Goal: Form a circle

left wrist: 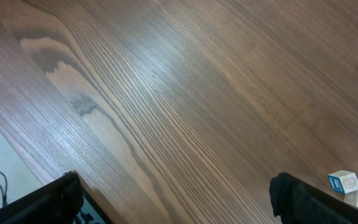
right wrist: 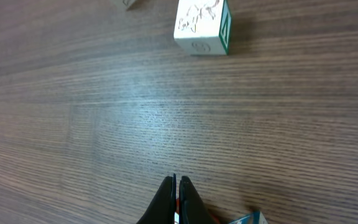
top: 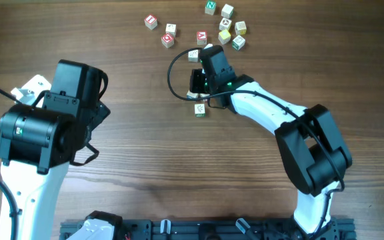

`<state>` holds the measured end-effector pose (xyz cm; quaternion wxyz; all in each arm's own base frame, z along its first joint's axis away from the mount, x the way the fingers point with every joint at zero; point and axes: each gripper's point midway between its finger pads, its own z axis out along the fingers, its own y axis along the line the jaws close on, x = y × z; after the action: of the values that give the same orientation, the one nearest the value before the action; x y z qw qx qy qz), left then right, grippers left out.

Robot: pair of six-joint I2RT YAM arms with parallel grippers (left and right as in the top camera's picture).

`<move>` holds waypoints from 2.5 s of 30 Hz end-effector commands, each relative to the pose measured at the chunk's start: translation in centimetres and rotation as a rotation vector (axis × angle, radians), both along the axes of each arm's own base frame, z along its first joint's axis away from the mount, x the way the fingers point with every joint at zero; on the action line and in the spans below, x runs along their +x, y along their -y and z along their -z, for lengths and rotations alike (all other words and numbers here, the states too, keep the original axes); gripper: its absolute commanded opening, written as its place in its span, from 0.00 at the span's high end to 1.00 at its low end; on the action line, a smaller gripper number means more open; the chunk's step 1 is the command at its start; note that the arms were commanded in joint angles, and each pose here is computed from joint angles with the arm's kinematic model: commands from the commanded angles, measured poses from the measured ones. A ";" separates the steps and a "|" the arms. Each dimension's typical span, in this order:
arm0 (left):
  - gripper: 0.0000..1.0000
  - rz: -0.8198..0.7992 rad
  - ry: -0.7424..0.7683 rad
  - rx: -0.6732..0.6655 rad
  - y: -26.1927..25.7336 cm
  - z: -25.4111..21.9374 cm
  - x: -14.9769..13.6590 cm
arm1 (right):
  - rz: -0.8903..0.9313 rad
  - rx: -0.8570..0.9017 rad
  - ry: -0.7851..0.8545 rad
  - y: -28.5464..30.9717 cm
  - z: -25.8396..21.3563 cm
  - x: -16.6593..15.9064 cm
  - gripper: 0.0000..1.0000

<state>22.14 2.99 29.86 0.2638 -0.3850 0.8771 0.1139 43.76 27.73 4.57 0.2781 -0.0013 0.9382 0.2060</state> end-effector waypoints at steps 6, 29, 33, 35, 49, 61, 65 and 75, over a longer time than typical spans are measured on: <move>0.00 -0.008 0.009 0.001 -0.2 -0.2 -0.1 | 0.017 -0.016 -0.016 -0.2 1.1 0.2 0.95; 0.00 -0.008 0.009 0.001 -0.2 -0.2 -0.1 | 0.006 -0.021 -0.044 -0.6 1.5 -0.6 0.95; 0.00 -0.008 0.009 0.001 -0.2 -0.2 -0.1 | 0.003 -0.021 -0.048 -0.6 1.5 -0.7 0.95; 0.00 -0.008 0.009 0.001 -0.3 -0.2 -0.1 | 0.003 -0.022 -0.049 -0.6 1.5 -0.7 0.95; 0.00 -0.008 0.009 0.001 -0.2 -0.2 -0.1 | -0.008 -0.011 -0.060 -0.8 1.6 -0.9 0.95; 0.00 -0.008 0.009 0.001 -0.2 -0.2 -0.1 | -0.001 -0.003 -0.076 -0.8 1.7 -1.1 0.95; 0.00 -0.008 0.009 0.001 -0.2 -0.2 -0.1 | 0.000 -0.004 -0.079 -0.8 1.7 -1.2 0.95; 0.00 -0.008 0.009 0.001 -0.2 -0.2 -0.1 | 0.002 -0.001 -0.066 -0.8 1.6 -0.9 0.95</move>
<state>22.14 2.99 29.86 0.2638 -0.3850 0.8771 0.1139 42.44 27.79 2.75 0.2444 0.0037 0.9495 0.1969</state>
